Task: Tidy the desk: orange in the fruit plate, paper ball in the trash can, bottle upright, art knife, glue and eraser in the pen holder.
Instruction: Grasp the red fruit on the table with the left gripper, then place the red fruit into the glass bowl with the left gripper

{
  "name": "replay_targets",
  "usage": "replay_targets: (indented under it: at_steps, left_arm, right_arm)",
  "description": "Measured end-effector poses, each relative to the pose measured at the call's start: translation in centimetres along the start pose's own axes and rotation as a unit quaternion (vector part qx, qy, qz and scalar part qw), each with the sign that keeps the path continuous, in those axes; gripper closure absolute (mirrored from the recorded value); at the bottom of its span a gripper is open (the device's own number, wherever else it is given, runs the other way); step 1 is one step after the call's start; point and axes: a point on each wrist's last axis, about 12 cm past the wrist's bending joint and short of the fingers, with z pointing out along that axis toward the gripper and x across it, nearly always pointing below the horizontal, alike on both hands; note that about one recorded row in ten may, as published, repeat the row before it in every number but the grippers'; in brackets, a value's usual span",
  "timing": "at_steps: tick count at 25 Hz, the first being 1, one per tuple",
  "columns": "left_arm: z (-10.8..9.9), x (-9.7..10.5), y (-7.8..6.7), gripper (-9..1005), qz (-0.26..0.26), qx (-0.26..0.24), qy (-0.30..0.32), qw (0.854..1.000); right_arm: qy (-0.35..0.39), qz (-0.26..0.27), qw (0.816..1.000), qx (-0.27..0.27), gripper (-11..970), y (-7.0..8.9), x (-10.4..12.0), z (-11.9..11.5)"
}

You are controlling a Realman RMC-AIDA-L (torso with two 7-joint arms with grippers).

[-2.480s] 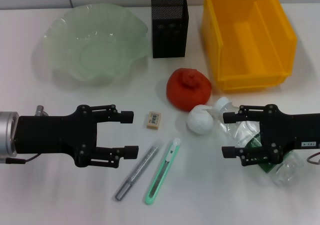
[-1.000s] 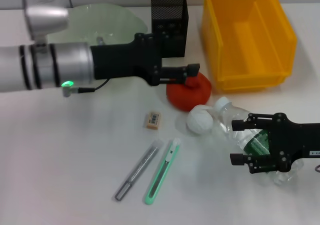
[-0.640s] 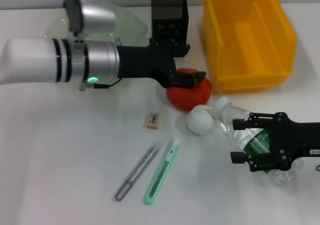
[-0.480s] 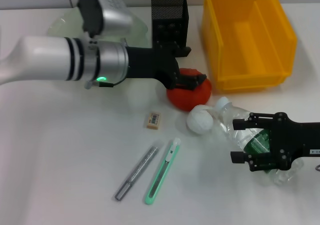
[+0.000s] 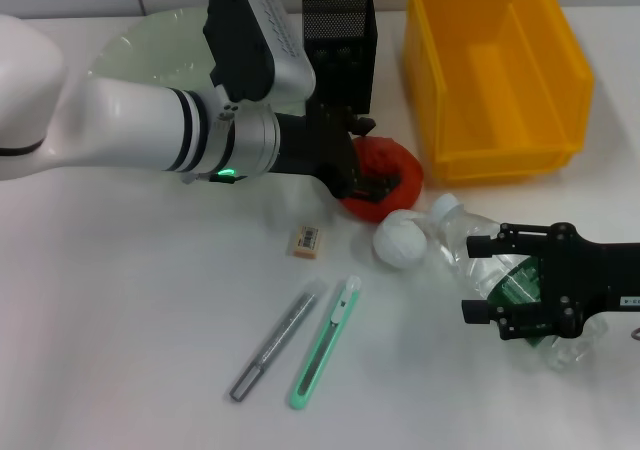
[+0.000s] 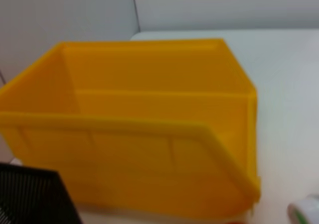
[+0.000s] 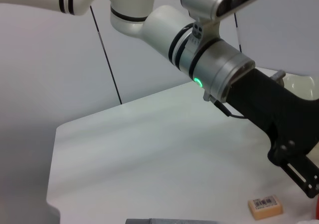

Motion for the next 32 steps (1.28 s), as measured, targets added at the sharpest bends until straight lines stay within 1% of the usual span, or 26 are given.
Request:
replay_targets:
  at_steps: [8,15,20,25,28,32]
  left_arm:
    - [0.3,-0.1,-0.1,239,0.016,-0.008,0.011,1.0]
    - [0.5,-0.2,-0.3,293,0.027,-0.003,0.013,1.0]
    - [0.4,-0.3,-0.4,490,0.027,-0.004,0.01,1.0]
    - [0.4,-0.3,-0.5,745,0.024,-0.003,0.008,1.0]
    - [0.2,-0.3,-0.6,790,0.018,-0.004,0.0,1.0]
    - [-0.8,-0.4,-0.8,851,0.004,-0.011,-0.029,1.0]
  right_arm:
    - [0.0,0.0,1.0,0.001,134,0.0,0.0,0.0]
    - [0.0,0.0,1.0,0.001,134,0.0,0.0,0.0]
    - [0.0,0.0,1.0,0.001,134,0.0,0.0,0.0]
    - [0.0,-0.001,1.0,0.001,134,0.0,0.0,0.0]
    - [0.0,-0.001,1.0,0.002,134,-0.1,-0.1,-0.1]
    - [0.001,-0.002,1.0,0.001,134,-0.1,-0.1,-0.1]
